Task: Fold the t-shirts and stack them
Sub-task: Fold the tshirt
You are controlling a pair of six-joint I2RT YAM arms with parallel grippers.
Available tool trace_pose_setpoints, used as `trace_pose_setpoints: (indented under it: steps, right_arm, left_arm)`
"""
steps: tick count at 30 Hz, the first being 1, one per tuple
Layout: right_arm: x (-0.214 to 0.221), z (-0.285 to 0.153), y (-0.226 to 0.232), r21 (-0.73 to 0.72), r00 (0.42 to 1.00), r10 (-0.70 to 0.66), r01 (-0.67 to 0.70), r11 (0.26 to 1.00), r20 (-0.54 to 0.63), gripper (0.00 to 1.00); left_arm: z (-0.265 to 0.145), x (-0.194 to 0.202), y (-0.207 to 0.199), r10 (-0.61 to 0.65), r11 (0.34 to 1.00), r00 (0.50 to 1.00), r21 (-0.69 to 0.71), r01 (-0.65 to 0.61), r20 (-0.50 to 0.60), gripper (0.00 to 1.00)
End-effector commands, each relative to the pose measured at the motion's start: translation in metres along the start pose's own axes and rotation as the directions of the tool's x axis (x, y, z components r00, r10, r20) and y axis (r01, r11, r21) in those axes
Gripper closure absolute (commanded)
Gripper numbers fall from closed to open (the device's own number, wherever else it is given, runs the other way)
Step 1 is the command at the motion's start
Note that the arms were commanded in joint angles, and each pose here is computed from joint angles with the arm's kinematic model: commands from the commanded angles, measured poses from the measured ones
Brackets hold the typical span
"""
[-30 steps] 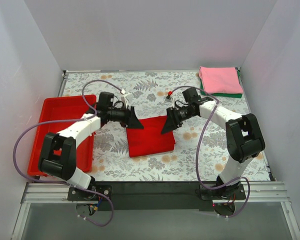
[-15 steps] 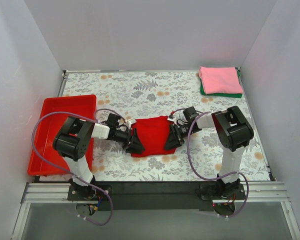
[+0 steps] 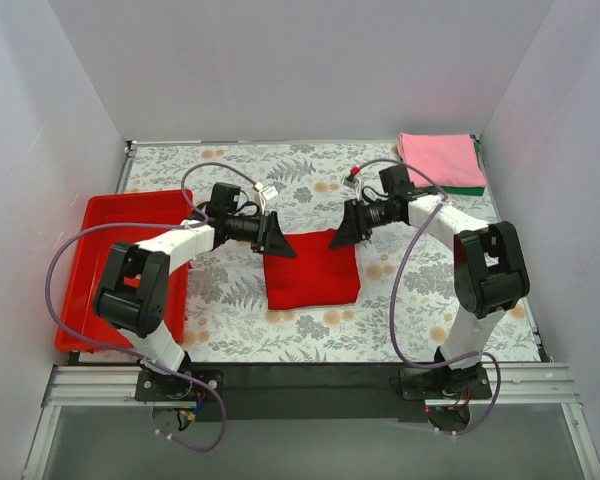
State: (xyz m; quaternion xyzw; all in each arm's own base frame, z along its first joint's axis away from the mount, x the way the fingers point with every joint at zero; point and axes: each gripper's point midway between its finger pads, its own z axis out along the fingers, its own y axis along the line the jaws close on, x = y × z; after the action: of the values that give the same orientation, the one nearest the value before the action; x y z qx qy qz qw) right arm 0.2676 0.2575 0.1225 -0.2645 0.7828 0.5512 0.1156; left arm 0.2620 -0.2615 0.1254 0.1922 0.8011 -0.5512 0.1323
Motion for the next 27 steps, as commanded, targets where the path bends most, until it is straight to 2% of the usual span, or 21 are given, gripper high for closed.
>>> trace_pose_setpoints:
  steps: [1,6,12,15,17,19,22,24,25,27]
  right_arm:
    - [-0.042,-0.003,-0.019,0.084,0.992,-0.124,0.121,0.989,0.037,0.55]
    - [-0.055,0.006,-0.069,0.122,0.995,-0.082,0.074,0.99,0.059,0.57]
    - [-0.053,0.012,-0.127,0.175,0.997,-0.025,0.012,0.985,0.073,0.59]
    - [-0.055,0.016,-0.147,0.213,0.997,-0.023,0.007,0.977,0.073,0.6]
    - [-0.062,0.014,-0.151,0.221,0.996,-0.028,0.009,0.975,0.083,0.57]
    - [-0.085,0.008,-0.143,0.221,0.992,-0.054,0.027,0.975,0.115,0.52]
    - [-0.114,-0.005,-0.106,0.172,0.983,-0.07,0.04,0.984,0.167,0.46]
    - [-0.127,-0.021,-0.07,0.161,0.973,-0.112,0.08,0.984,0.203,0.42]
    - [-0.121,-0.026,-0.062,0.163,0.973,-0.098,0.064,0.985,0.209,0.39]
    - [-0.124,-0.044,-0.03,0.189,0.959,-0.149,0.104,0.976,0.242,0.37]
  left_arm:
    - [0.006,-0.026,0.018,0.012,1.0,0.999,-0.028,-0.011,0.048,0.6]
    - [0.007,-0.068,0.052,-0.004,0.999,0.989,-0.051,0.012,0.15,0.62]
    - [0.009,-0.077,0.113,-0.121,0.987,0.975,-0.085,0.139,0.187,0.62]
    - [0.009,-0.08,0.127,-0.15,0.981,0.969,-0.096,0.171,0.195,0.62]
    - [0.008,-0.091,0.12,-0.116,0.988,0.973,-0.081,0.134,0.2,0.62]
    - [0.002,-0.106,0.106,-0.073,0.993,0.974,-0.071,0.09,0.216,0.62]
    - [-0.009,-0.128,0.078,0.057,0.994,0.972,-0.101,-0.034,0.229,0.59]
    - [-0.018,-0.133,0.069,0.159,0.977,0.961,-0.175,-0.121,0.225,0.57]
    - [-0.024,-0.137,0.046,0.241,0.961,0.942,-0.195,-0.197,0.233,0.55]
    - [-0.025,-0.128,0.043,0.334,0.918,0.918,-0.295,-0.265,0.212,0.53]
